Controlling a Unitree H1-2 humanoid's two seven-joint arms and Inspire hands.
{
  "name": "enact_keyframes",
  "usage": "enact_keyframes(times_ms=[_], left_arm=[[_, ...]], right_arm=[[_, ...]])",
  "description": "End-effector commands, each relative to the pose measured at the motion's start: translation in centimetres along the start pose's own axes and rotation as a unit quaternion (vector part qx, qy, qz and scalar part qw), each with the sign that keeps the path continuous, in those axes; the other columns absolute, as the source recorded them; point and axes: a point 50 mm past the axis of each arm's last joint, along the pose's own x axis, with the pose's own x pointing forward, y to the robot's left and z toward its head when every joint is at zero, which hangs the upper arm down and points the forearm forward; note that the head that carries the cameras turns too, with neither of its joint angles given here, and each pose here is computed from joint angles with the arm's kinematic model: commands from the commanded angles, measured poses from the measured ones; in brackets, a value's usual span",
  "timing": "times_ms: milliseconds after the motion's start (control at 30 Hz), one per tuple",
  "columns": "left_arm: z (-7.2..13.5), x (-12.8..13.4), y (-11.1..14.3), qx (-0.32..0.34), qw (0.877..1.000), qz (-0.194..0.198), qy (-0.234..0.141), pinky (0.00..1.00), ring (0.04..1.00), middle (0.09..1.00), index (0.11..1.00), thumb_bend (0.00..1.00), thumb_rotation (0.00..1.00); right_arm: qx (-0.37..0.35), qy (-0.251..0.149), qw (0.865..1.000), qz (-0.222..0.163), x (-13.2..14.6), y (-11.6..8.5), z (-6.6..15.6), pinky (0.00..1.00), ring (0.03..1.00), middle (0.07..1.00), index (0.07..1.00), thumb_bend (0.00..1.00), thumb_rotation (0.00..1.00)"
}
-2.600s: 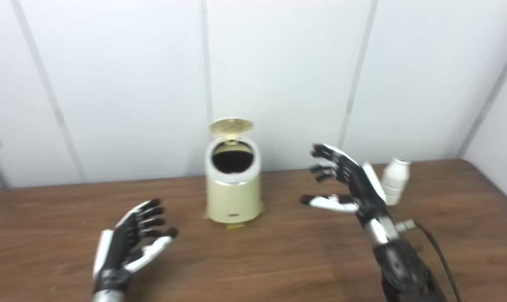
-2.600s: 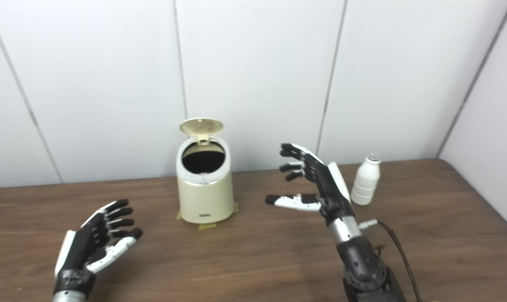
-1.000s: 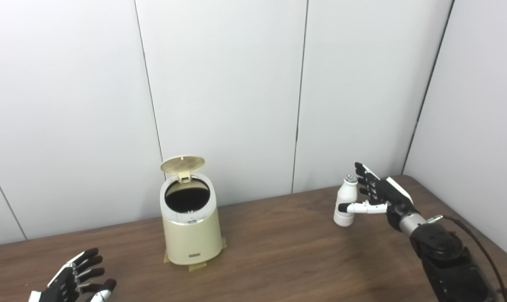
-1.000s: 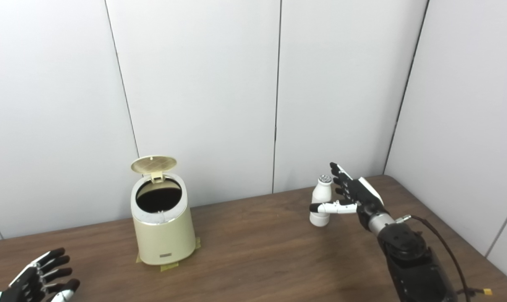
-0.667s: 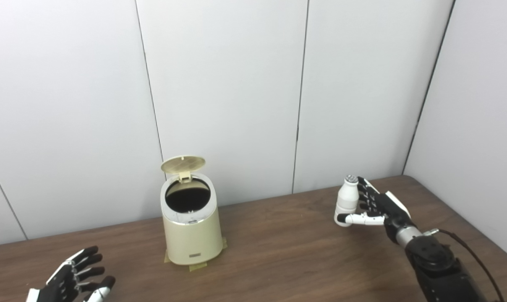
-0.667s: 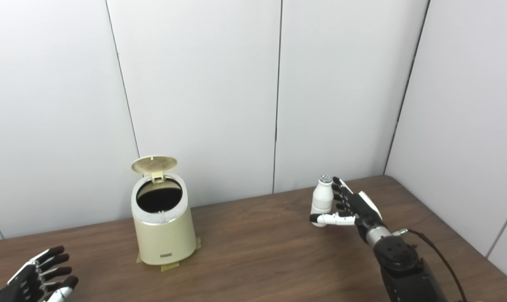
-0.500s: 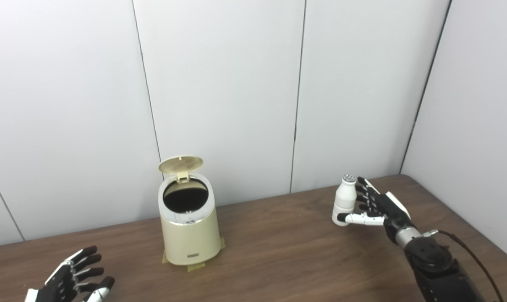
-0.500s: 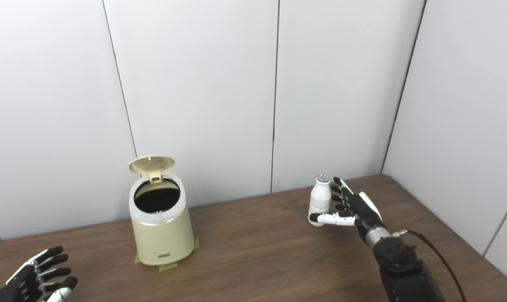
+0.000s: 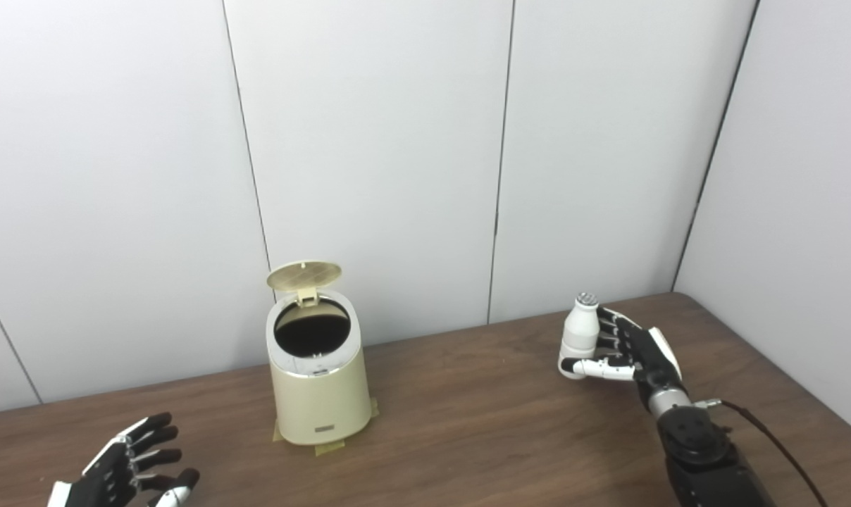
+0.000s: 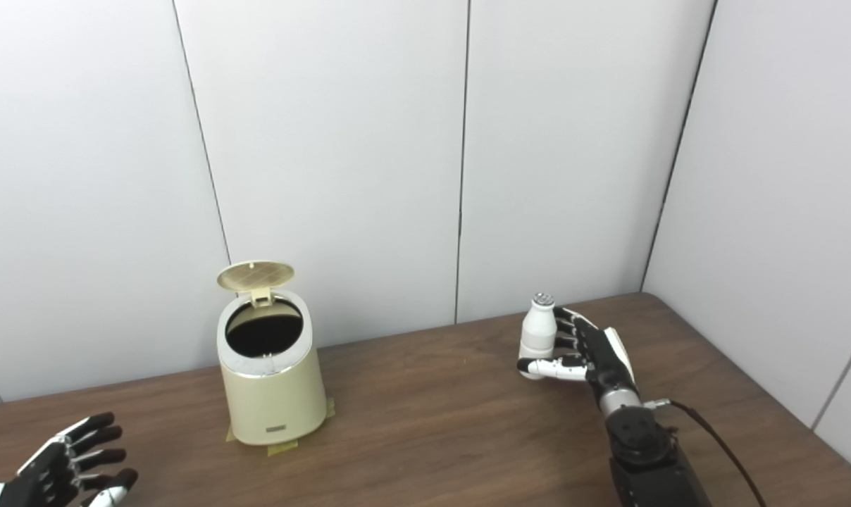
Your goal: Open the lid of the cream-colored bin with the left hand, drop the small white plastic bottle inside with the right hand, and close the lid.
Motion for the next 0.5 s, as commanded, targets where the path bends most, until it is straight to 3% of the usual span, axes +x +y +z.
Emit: enact_keyframes(times_ms=[0,233,333,367,400,467], left_arm=[[1.90,0.89,0.43,0.011,0.999,0.000,-0.038,0.59,0.705,0.772,0.804,0.54,0.02],[2.03,0.89,0.25,0.011,0.999,-0.003,-0.040,0.59,0.710,0.783,0.815,0.52,0.00],[2.06,0.89,0.20,0.010,0.999,-0.004,-0.039,0.60,0.711,0.787,0.819,0.52,0.00],[2.07,0.89,0.18,0.008,0.999,-0.004,-0.039,0.59,0.709,0.784,0.817,0.52,0.00],[2.07,0.88,0.16,0.007,0.999,-0.004,-0.039,0.58,0.709,0.783,0.817,0.53,0.00],[2.08,0.88,0.12,0.005,0.999,-0.004,-0.038,0.58,0.707,0.780,0.815,0.53,0.00]], right_arm=[[0.012,-0.053,0.998,-0.009,1.46,-0.33,3.44,0.59,0.741,0.820,0.827,0.79,0.05],[0.016,-0.062,0.998,-0.004,1.75,0.22,3.54,0.57,0.722,0.808,0.810,0.78,0.03],[0.035,-0.071,0.997,-0.005,1.87,0.42,3.57,0.55,0.672,0.783,0.796,0.78,0.00],[0.041,-0.077,0.996,-0.007,1.95,0.47,3.51,0.51,0.617,0.718,0.751,0.75,0.00],[0.046,-0.081,0.996,-0.009,2.02,0.49,3.45,0.47,0.562,0.606,0.699,0.66,0.00],[0.039,-0.083,0.996,-0.017,2.26,0.46,3.17,0.41,0.464,0.519,0.612,0.56,0.00]])
